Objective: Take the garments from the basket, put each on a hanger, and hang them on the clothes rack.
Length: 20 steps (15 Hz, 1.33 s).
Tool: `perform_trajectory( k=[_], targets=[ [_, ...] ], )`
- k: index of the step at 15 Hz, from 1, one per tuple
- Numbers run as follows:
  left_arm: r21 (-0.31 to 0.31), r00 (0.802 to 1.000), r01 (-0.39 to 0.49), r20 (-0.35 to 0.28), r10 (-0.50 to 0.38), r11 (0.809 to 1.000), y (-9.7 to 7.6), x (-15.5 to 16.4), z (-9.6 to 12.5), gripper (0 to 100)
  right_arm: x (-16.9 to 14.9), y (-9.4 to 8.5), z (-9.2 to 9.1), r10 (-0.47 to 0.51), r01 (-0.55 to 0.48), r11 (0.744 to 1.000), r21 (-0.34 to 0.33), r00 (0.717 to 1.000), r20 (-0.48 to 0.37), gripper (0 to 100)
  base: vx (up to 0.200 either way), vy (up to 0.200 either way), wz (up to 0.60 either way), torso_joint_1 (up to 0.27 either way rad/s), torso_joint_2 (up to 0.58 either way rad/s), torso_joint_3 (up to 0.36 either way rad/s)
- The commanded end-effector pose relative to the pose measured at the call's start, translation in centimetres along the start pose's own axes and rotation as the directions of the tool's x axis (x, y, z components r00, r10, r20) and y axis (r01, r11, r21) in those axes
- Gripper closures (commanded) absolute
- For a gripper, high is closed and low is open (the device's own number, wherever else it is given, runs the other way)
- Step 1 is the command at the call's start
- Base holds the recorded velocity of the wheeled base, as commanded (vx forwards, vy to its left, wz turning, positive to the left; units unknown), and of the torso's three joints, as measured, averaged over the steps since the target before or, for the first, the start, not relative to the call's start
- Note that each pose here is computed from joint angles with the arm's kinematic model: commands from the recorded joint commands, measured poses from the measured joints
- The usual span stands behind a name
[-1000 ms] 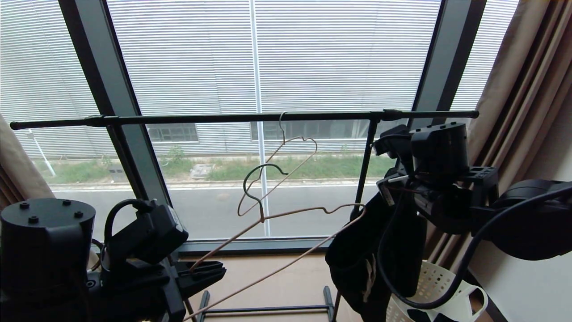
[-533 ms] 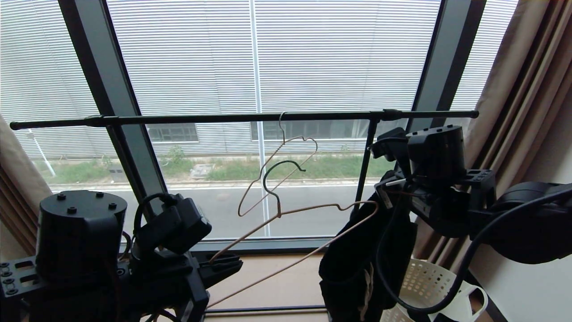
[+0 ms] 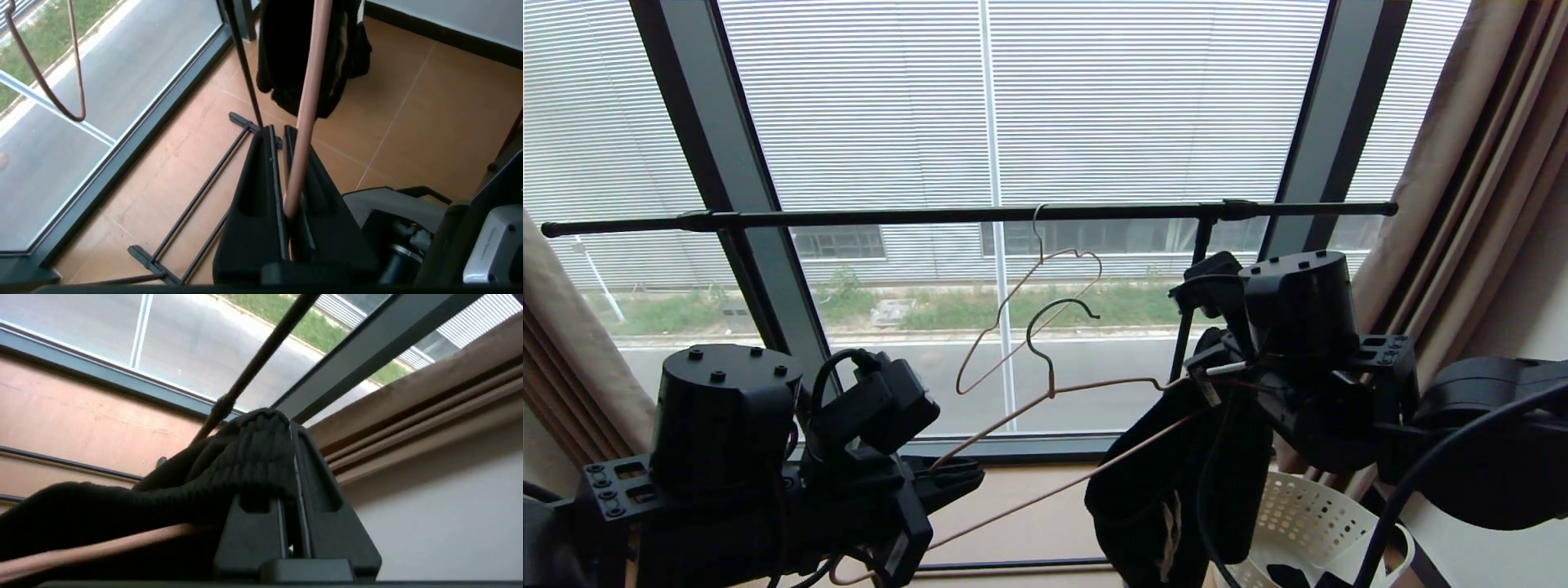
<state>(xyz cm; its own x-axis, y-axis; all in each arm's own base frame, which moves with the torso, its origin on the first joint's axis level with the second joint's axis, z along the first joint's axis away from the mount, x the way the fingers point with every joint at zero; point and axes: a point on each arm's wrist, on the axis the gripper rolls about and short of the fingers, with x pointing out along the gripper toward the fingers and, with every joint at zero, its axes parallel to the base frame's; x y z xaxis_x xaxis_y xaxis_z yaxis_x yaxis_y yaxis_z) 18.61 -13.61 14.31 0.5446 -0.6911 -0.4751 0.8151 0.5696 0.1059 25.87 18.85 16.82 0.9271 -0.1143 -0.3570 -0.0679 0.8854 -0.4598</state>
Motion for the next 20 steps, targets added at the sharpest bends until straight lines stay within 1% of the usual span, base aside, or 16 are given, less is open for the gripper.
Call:
perform_trajectory(
  k=[1, 6, 8, 11, 12, 14, 16, 17, 19, 20],
  targets=[
    [-0.005, 1.0, 0.005, -0.02, -0.005, 1.0, 0.1, 0.6, -0.4, 100, -1.3, 0.2, 0.3, 0.02, -0.02, 1.0, 0.0, 0.999, 0.028, 100, 0.0, 0.0, 0.0, 0.0, 0.0, 0.0],
    [-0.009, 1.0, 0.006, -0.027, -0.006, 1.0, 0.1, 0.9, -0.5, 100, -5.2, 0.9, 1.1, 0.09, -0.092, 0.996, 0.011, 0.99, 0.112, 100, 0.0, 0.0, 0.0, 0.0, 0.0, 0.0],
    [-0.009, 1.0, 0.006, -0.027, -0.006, 1.0, 0.2, 1.0, -0.5, 100, -6.1, 1.5, 1.2, 0.095, -0.099, 0.995, 0.027, 0.987, 0.127, 100, 0.0, 0.0, 0.0, 0.0, 0.0, 0.0],
    [-0.01, 1.0, 0.006, -0.03, -0.007, 1.0, 0.2, 1.1, -0.5, 100, -7.4, 2.7, 1.2, 0.137, -0.141, 0.99, 0.015, 0.979, 0.148, 100, 0.0, 0.0, 0.0, 0.0, 0.0, 0.0],
    [-0.01, 0.999, 0.007, -0.032, -0.007, 1.0, 0.2, 1.3, -0.6, 100, -8.2, 3.4, 1.2, 0.164, -0.169, 0.985, 0.018, 0.973, 0.161, 100, 0.0, 0.0, 0.0, 0.0, 0.0, 0.0],
    [-0.009, 1.0, 0.004, -0.022, -0.004, 1.0, 0.2, 1.4, -0.6, 100, -9.0, 4.1, 1.3, 0.175, -0.182, 0.983, 0.027, 0.969, 0.172, 100, 0.0, 0.0, 0.0, 0.0, 0.0, 0.0],
    [-0.01, 1.0, 0.005, -0.026, -0.005, 1.0, 0.3, 1.6, -0.6, 100, -10.1, 5.9, 1.4, 0.215, -0.231, 0.972, 0.052, 0.953, 0.215, 100, 0.0, 0.0, 0.0, 0.0, 0.0, 0.0],
    [-0.01, 1.0, 0.007, -0.029, -0.008, 1.0, 0.2, 1.6, -0.7, 100, -10.3, 6.3, 1.6, 0.213, -0.237, 0.969, 0.073, 0.947, 0.24, 100, 0.0, 0.0, 0.0, 0.0, 0.0, 0.0],
    [-0.009, 0.999, 0.008, -0.032, -0.008, 1.0, 0.2, 1.7, -0.7, 100, -10.6, 6.8, 2.2, 0.203, -0.246, 0.962, 0.12, 0.936, 0.289, 100, 0.0, 0.0, 0.0, 0.0, 0.0, 0.0],
    [-0.01, 0.999, 0.008, -0.033, -0.009, 1.0, 0.2, 1.7, -0.8, 100, -10.7, 6.7, 2.3, 0.202, -0.249, 0.96, 0.129, 0.933, 0.299, 100, 0.0, 0.0, 0.0, 0.0, 0.0, 0.0]
  ],
)
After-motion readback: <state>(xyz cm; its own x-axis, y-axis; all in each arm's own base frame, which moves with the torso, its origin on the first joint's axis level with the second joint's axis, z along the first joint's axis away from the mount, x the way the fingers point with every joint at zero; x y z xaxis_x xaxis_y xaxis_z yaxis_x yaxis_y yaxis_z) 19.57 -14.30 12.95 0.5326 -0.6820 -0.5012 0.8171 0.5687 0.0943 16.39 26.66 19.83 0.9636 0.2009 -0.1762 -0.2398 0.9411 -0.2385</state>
